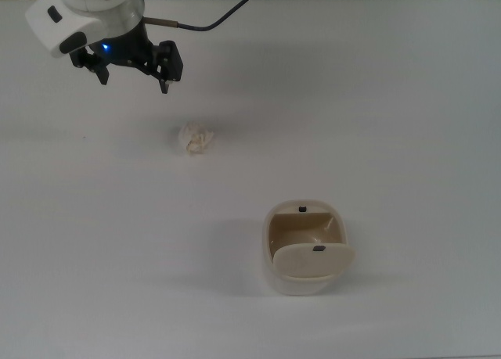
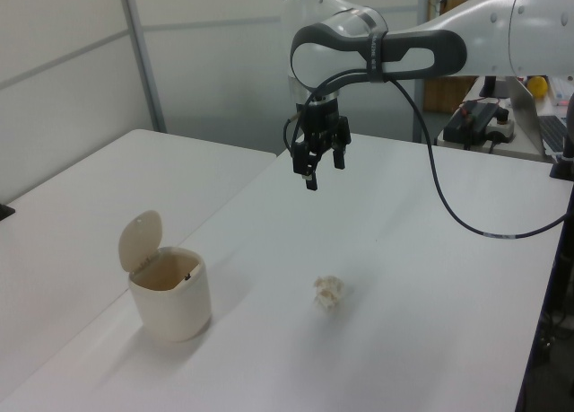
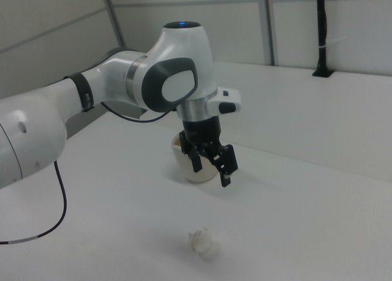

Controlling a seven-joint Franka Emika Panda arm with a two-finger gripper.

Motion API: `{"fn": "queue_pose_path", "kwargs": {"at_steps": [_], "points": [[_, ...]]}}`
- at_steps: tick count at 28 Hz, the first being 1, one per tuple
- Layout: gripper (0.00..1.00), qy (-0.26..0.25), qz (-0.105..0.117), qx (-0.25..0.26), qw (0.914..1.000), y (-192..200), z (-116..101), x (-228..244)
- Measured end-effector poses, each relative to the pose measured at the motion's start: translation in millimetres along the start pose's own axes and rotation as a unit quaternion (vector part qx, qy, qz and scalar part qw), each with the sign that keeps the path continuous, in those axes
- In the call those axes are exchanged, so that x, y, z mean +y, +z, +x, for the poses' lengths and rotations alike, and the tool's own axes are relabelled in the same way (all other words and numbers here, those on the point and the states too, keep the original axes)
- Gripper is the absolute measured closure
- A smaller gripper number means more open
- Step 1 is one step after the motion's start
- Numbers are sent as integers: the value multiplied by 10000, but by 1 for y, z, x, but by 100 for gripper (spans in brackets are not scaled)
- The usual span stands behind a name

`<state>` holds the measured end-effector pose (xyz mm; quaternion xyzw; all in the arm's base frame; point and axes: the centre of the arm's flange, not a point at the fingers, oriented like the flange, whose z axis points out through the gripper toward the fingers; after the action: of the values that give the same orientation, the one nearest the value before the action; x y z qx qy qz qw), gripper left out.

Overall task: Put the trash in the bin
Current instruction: 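Lower the open gripper down onto the crumpled white paper ball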

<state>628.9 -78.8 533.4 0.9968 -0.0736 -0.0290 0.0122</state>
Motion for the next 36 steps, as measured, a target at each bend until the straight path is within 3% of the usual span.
{"fn": "queue_pose_path", "kwargs": {"at_steps": [6, 17, 27, 36], "points": [[0, -136, 0, -128, 9998, 13, -2, -7], [0, -579, -18, -40, 9983, 87, -3, -64], [0, -594, -345, 136, 9975, 158, -19, -95], [0, -658, -351, 176, 9971, 186, -28, -99]]}}
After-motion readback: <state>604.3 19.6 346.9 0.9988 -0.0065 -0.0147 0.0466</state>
